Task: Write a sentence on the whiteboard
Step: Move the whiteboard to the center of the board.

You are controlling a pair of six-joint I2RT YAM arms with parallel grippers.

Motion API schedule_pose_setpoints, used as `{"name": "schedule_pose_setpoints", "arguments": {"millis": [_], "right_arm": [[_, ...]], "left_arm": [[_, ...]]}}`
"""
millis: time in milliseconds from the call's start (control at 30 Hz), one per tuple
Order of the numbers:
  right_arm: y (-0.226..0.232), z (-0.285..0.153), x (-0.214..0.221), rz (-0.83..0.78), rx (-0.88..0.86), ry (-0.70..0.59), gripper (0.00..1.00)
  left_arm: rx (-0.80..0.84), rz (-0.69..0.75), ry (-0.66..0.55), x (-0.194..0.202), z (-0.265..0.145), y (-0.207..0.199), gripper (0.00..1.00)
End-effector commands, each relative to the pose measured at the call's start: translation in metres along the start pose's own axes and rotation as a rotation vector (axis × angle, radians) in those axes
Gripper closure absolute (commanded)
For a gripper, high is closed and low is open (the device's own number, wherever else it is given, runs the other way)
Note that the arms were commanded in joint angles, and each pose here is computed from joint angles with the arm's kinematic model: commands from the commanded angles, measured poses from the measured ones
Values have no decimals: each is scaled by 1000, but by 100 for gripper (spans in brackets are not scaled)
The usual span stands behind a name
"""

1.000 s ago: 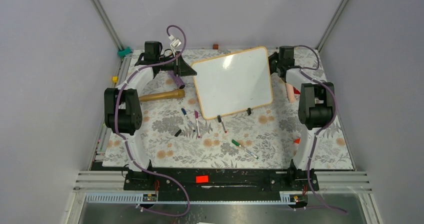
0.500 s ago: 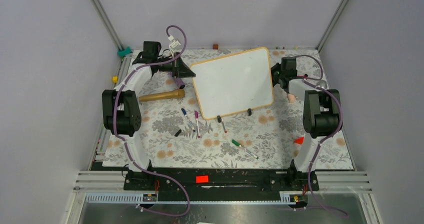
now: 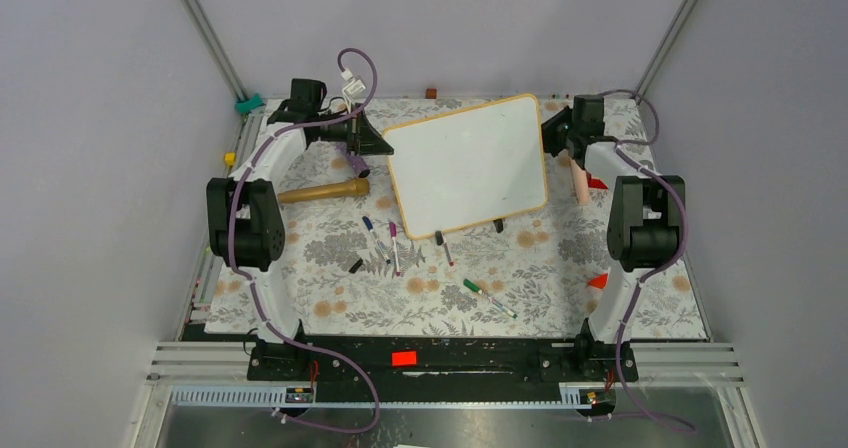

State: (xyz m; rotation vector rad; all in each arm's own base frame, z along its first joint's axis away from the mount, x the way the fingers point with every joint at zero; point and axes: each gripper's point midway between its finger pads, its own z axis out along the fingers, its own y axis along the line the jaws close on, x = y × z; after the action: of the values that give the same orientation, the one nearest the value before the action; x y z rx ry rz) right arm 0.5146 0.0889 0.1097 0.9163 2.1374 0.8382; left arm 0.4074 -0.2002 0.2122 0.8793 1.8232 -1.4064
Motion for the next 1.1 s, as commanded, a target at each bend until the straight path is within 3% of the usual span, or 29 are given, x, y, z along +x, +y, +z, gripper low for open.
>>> {"name": "schedule_pose_setpoints", "arguments": {"millis": [0,200,300,467,733,900,1067], "right_arm": [[17,2,-50,-10,17,-124,100],[55,-5,-110,-50,-30,-272,100],[78,-9,-120,-57,-71,-263,100],[120,-19,-115,-122,-158,-234,100],[172,-14,-73,-353,-148,-162,100],[162,2,-50,-490,18,-74,100],[118,3,-26,-552,155,66,100]], "left_arm": [[32,-129,84,33,23,1,100],[25,-143,84,30,24,5,100],[21,-147,88,32,24,5,100],[16,-146,92,35,24,6,100],[22,-141,85,29,26,9,100],[21,-139,83,27,26,10,100],[22,-148,84,28,26,10,100]]}}
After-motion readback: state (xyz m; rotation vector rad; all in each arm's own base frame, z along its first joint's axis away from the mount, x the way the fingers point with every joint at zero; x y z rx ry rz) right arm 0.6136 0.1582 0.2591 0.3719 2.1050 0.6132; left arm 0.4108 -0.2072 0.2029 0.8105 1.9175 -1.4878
